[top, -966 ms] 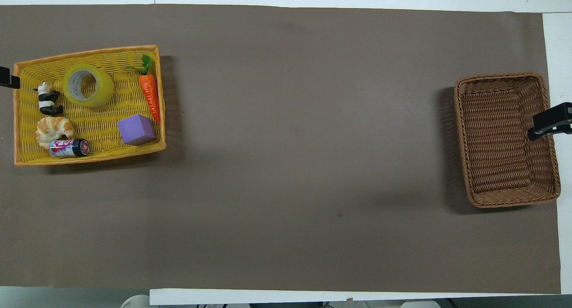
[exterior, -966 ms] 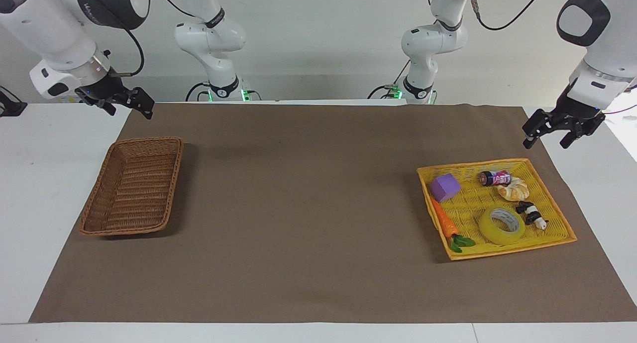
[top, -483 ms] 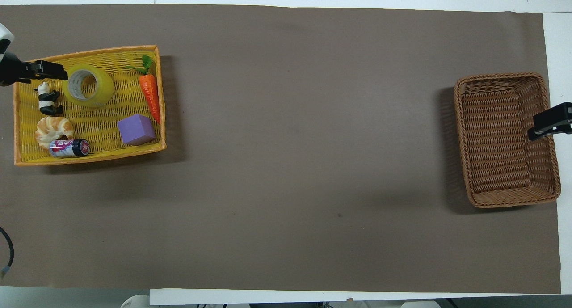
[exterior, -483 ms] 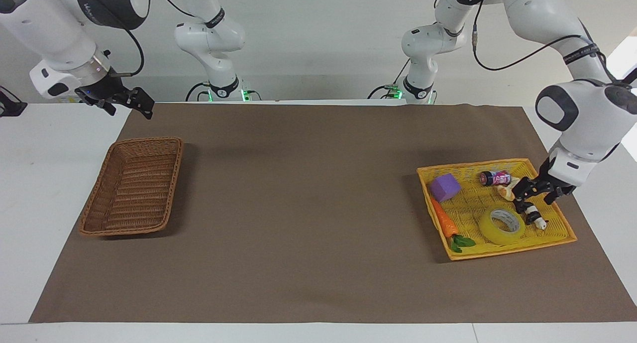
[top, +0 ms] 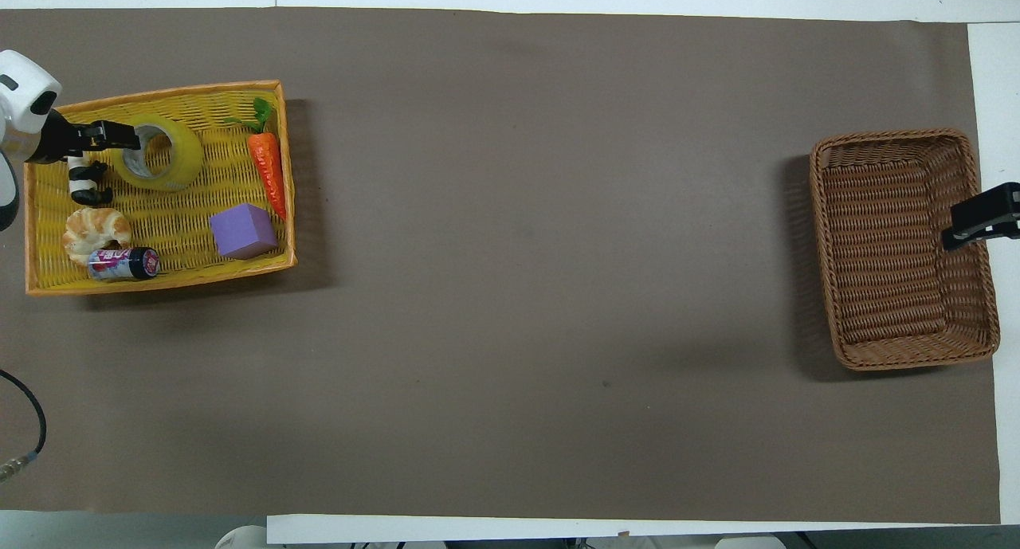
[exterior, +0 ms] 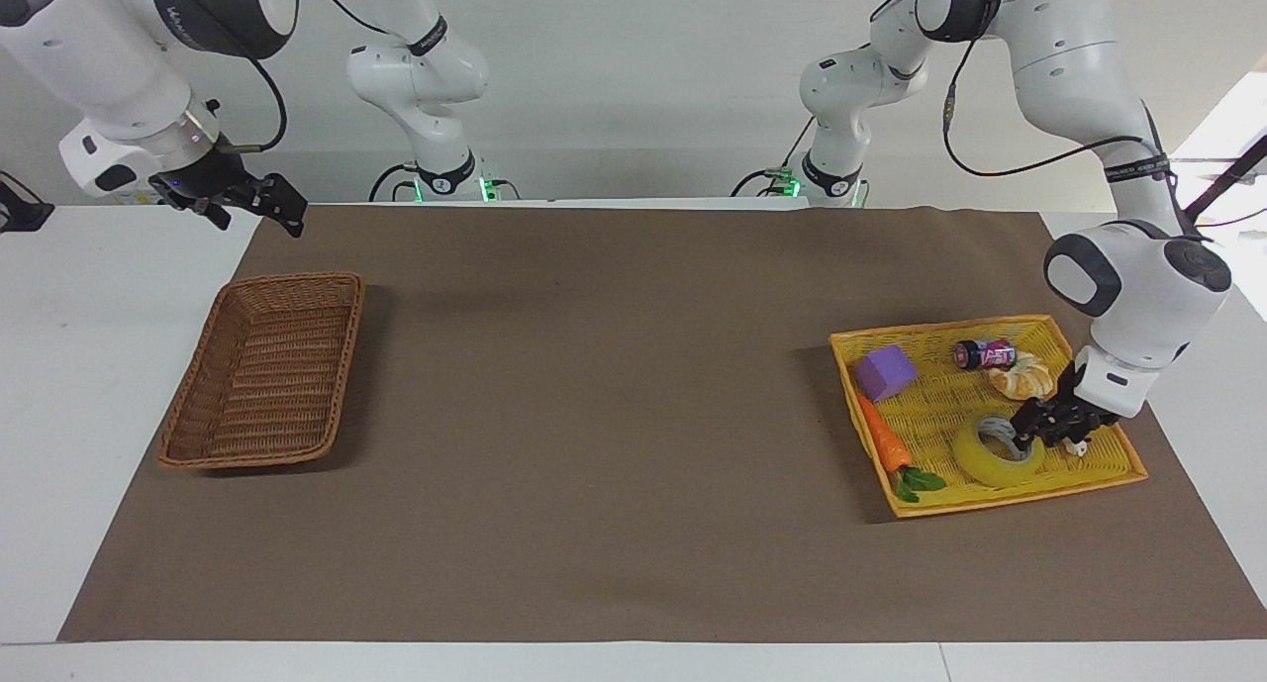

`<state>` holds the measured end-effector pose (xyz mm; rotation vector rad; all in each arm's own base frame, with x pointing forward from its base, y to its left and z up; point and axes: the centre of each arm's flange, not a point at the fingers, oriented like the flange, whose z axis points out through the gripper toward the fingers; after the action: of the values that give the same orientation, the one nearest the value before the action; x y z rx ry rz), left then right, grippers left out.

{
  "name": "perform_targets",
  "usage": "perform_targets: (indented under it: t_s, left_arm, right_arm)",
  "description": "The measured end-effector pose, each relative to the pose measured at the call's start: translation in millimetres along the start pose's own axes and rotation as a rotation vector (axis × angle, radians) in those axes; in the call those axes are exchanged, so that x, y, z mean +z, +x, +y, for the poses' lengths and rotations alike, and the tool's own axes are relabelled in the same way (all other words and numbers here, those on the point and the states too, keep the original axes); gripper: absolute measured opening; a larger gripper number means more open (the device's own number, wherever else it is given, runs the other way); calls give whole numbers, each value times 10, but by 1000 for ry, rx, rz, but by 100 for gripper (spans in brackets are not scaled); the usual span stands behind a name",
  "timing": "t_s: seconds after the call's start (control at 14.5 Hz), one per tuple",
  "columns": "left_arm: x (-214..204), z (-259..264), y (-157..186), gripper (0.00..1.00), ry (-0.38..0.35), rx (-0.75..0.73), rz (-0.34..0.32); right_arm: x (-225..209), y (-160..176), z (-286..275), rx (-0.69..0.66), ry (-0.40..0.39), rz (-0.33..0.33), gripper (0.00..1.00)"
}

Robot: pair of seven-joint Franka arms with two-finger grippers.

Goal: Move tape to another basket
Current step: 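Reach the left gripper down onto the yellow tape roll and grasp it, then lift the tape roll with the left gripper toward the table center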

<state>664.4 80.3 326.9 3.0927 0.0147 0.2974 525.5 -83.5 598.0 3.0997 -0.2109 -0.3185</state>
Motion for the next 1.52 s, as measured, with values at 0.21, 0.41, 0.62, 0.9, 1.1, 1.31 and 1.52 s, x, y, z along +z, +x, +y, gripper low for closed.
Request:
perform_targets:
  t_s: [0.21, 0.41, 0.62, 0.9, 1.1, 1.31, 1.52]
  left_arm:
    - [149, 23, -23, 78, -5, 2, -15]
    - [231, 35, -56, 60, -7, 3, -29]
    - [269, 43, -64, 55, -7, 4, -23]
    - [244, 53, -64, 22, 2, 14, -9]
    - [241, 54, -63, 22, 2, 14, -9]
    - [106, 165, 46, 22, -16, 27, -66]
    - [-407, 416, 281, 22, -56, -22, -81]
  right_arm:
    - [0, 0, 0, 0, 0, 0, 100]
    - [0, 0, 0, 0, 0, 0, 100]
    - [0, 0, 0, 0, 0, 0, 100]
    - [0, 0, 0, 0, 0, 0, 100]
    - [0, 0, 0, 0, 0, 0, 100]
    - [0, 0, 0, 0, 0, 0, 100]
    - [0, 0, 0, 0, 0, 0, 100]
